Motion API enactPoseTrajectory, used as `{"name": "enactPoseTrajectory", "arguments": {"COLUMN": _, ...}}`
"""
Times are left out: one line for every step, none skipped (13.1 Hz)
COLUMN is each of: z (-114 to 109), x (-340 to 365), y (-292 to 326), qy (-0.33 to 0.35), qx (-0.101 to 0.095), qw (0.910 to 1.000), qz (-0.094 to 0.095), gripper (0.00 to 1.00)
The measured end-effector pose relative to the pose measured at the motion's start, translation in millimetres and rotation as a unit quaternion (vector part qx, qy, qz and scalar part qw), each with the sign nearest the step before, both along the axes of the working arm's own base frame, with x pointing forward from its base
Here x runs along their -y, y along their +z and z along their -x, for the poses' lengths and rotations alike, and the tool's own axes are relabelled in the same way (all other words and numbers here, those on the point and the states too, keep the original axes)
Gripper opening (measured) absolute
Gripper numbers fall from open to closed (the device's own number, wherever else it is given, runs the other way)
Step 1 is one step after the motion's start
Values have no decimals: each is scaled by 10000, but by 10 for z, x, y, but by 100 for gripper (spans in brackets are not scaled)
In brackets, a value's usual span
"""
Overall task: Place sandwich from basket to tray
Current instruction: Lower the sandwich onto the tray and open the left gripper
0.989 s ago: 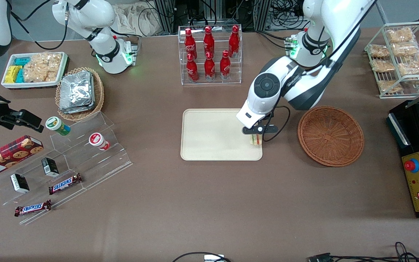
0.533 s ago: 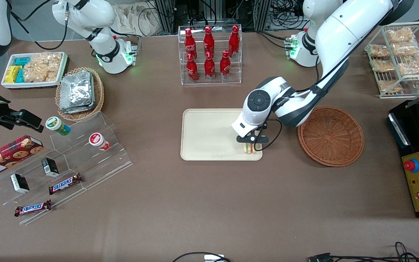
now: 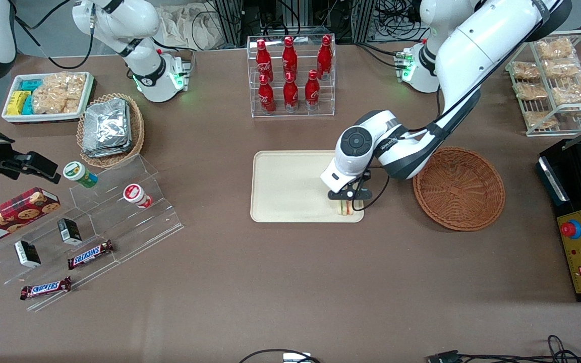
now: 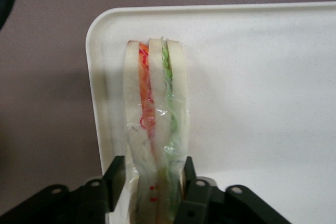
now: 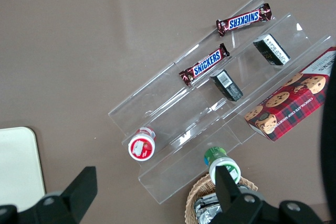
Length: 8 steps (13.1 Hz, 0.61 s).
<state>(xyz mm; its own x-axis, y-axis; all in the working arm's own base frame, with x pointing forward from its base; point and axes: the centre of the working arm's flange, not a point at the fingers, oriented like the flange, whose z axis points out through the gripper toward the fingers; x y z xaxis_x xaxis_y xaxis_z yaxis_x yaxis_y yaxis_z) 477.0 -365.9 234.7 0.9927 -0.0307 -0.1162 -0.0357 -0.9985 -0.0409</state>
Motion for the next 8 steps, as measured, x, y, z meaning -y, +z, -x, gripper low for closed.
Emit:
{"name": "enactPoseTrajectory", "arguments": {"z": -3, "x": 1, "y": 3, "qy": 6, "qx": 4, "qw": 10000, "qz": 2, "gripper": 67}}
{"name": "enactPoseTrajectory", "arguments": {"z": -5, "x": 1, "y": 5, "qy": 9, "qx": 6, "qw": 10000, "qz": 3, "gripper": 78}}
{"name": "enactPoseTrajectory", "arguments": {"z": -6, "x": 2, "y": 6, "qy": 10, "qx": 7, "qw": 10000, "qz": 3, "gripper": 87}}
{"name": "enactPoseTrajectory", "arguments": {"z": -7, "x": 4, "y": 10, "qy": 10, "qx": 10, "qw": 10000, "qz": 6, "gripper": 98}}
{"name": "enactPoseTrajectory", "arguments": {"z": -10, "x": 6, "y": 14, "qy": 11, "qx": 15, "qw": 10000, "qz": 9, "gripper": 100}}
{"name": "enactPoseTrajectory", "arguments": {"z": -15, "x": 7, "y": 18, "qy": 13, "qx": 20, "qw": 10000, "qz": 12, "gripper": 100}}
{"name": "enactPoseTrajectory", "arguments": {"z": -19, "x": 6, "y": 24, "qy": 16, "qx": 24, "qw": 10000, "qz": 10, "gripper": 100}}
{"name": "enactPoseTrajectory", "arguments": {"z": -29, "x": 1, "y": 38, "qy": 22, "qx": 31, "qw": 10000, "qz": -3, "gripper": 100}}
